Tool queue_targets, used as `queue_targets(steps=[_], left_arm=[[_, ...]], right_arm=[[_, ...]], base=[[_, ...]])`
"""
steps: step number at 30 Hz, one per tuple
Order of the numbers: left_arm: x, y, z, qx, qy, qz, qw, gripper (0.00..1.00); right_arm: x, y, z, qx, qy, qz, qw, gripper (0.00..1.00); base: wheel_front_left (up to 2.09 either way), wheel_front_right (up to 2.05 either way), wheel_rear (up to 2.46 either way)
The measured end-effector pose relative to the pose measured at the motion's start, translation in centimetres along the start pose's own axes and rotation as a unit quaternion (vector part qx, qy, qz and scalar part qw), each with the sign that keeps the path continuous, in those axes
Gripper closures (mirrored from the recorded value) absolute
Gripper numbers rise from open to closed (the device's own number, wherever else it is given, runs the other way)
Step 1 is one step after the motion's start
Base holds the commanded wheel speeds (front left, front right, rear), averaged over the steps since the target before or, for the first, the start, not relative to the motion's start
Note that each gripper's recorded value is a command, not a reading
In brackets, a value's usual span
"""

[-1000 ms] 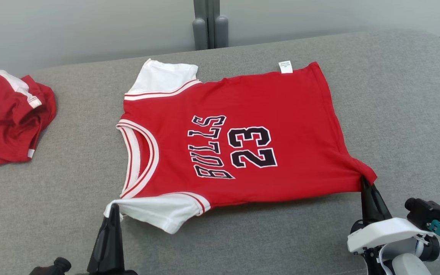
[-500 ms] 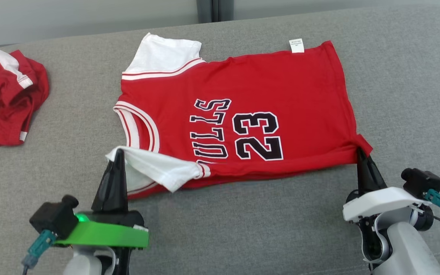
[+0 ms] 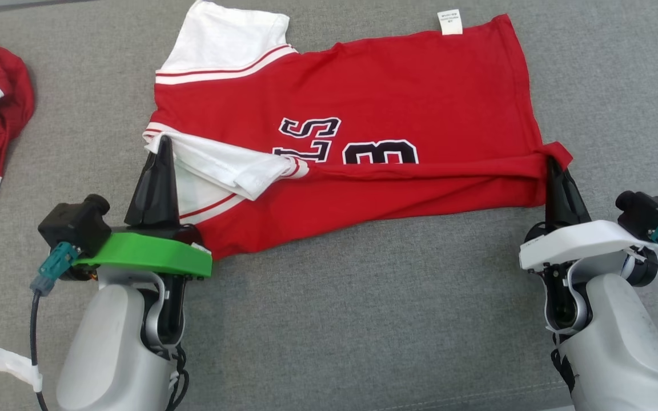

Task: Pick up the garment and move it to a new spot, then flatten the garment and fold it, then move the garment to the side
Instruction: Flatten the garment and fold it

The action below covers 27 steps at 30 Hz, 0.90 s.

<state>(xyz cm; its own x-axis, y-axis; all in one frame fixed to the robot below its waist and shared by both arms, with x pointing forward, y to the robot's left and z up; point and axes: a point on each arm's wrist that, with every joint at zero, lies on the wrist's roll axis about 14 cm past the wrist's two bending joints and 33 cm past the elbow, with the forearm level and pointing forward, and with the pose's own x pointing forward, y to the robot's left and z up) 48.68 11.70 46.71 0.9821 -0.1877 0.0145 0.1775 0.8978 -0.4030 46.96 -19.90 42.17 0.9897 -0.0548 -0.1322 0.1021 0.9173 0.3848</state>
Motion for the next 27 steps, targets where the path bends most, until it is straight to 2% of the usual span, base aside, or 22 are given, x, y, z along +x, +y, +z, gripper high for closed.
queue_targets(steps=[1, 2, 3, 4, 5, 7, 15, 20, 27], left_arm=[[0.3, 0.2, -0.1, 0.0, 0.001, 0.003, 1.0, 1.0], [0.5, 0.5, -0.2, 0.0, 0.002, 0.006, 1.0, 1.0], [0.8, 0.6, -0.3, 0.001, 0.002, 0.008, 1.0, 1.0], [0.9, 0.6, -0.3, 0.001, 0.001, 0.009, 1.0, 0.72], [1.0, 0.6, -0.3, 0.002, -0.001, 0.009, 1.0, 0.52], [1.2, 0.7, 0.1, 0.003, -0.007, 0.01, 1.0, 0.0], [0.9, 0.1, 1.1, 0.01, -0.02, 0.004, 1.0, 0.0], [-0.9, -0.2, 0.9, 0.004, -0.016, 0.005, 1.0, 0.0], [-5.7, 1.4, -2.8, 0.01, 0.065, 0.03, 0.997, 0.0]], right_arm=[[0.2, 0.0, -0.1, 0.0, 0.001, -0.001, 1.0, 1.0], [0.3, -0.1, -0.2, -0.001, 0.003, -0.001, 1.0, 0.89], [0.4, -0.1, -0.4, -0.003, 0.005, -0.001, 1.0, 0.61], [0.5, -0.1, -0.4, -0.005, 0.006, -0.001, 1.0, 0.08], [0.6, -0.1, -0.4, -0.006, 0.005, 0.0, 1.0, 0.0], [0.7, 0.0, -0.1, -0.008, 0.0, 0.002, 1.0, 0.0], [0.4, 0.4, 2.2, -0.033, -0.031, 0.011, 0.999, 0.0], [-0.8, 0.5, 3.0, -0.045, -0.041, 0.014, 0.998, 0.0], [-2.9, 0.3, 3.2, -0.057, -0.04, 0.013, 0.997, 0.0]], base=[[0.0, 0.0, 0.0], [0.0, 0.0, 0.0], [0.0, 0.0, 0.0], [0.0, 0.0, 0.0], [0.0, 0.0, 0.0], [0.0, 0.0, 0.0], [0.0, 0.0, 0.0], [0.0, 0.0, 0.0], [0.0, 0.0, 0.0]])
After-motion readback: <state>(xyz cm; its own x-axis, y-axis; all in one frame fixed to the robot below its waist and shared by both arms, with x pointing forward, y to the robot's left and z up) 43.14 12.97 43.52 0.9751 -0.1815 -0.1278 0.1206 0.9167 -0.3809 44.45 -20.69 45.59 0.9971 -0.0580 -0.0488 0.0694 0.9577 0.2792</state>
